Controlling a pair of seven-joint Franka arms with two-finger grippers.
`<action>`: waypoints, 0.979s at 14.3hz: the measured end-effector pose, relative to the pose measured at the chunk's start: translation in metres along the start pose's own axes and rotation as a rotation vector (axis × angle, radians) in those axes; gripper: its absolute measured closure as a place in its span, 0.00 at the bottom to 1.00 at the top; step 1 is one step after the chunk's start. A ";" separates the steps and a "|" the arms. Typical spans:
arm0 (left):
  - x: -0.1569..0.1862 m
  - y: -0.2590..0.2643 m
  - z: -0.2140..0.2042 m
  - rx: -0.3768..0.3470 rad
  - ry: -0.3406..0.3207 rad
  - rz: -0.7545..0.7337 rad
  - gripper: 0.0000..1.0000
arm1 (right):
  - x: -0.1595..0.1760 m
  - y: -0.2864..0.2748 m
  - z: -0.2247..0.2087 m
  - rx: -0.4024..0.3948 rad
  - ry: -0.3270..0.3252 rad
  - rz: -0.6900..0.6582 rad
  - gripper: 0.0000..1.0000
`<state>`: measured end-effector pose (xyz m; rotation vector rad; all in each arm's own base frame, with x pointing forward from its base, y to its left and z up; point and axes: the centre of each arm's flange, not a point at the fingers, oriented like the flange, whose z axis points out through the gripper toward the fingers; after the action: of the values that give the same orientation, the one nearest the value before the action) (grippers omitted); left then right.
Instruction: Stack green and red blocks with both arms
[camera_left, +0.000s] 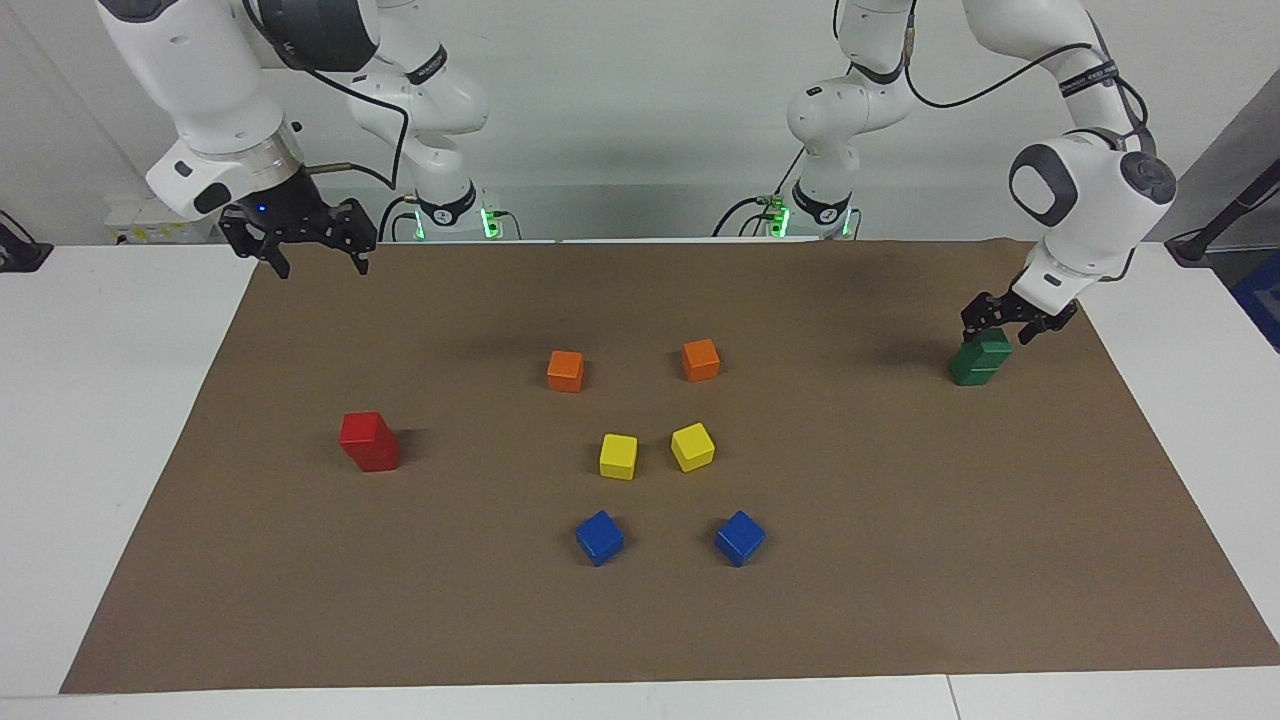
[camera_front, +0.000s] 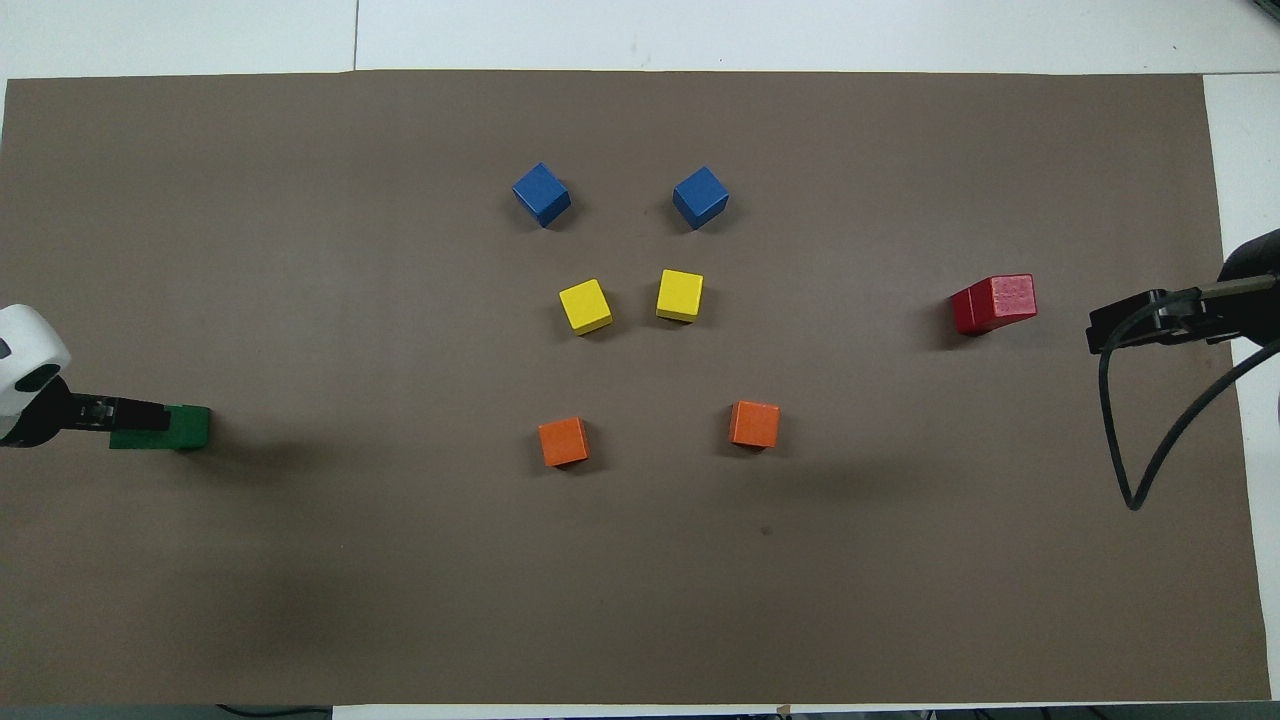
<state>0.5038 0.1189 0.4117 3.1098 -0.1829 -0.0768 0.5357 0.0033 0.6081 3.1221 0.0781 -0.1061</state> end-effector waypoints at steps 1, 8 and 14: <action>0.003 0.001 -0.017 0.001 0.002 0.003 0.00 | 0.000 0.000 0.000 0.000 0.001 0.001 0.00; -0.004 0.024 -0.156 0.019 0.041 0.001 0.00 | 0.000 0.000 0.000 0.000 0.001 0.019 0.00; -0.001 0.083 -0.222 0.034 0.047 -0.118 0.00 | 0.001 0.000 0.000 0.000 0.001 0.024 0.00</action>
<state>0.5047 0.0417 0.6358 3.1499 0.0012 -0.0035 0.5363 0.0036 0.6083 3.1220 0.0413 -0.1048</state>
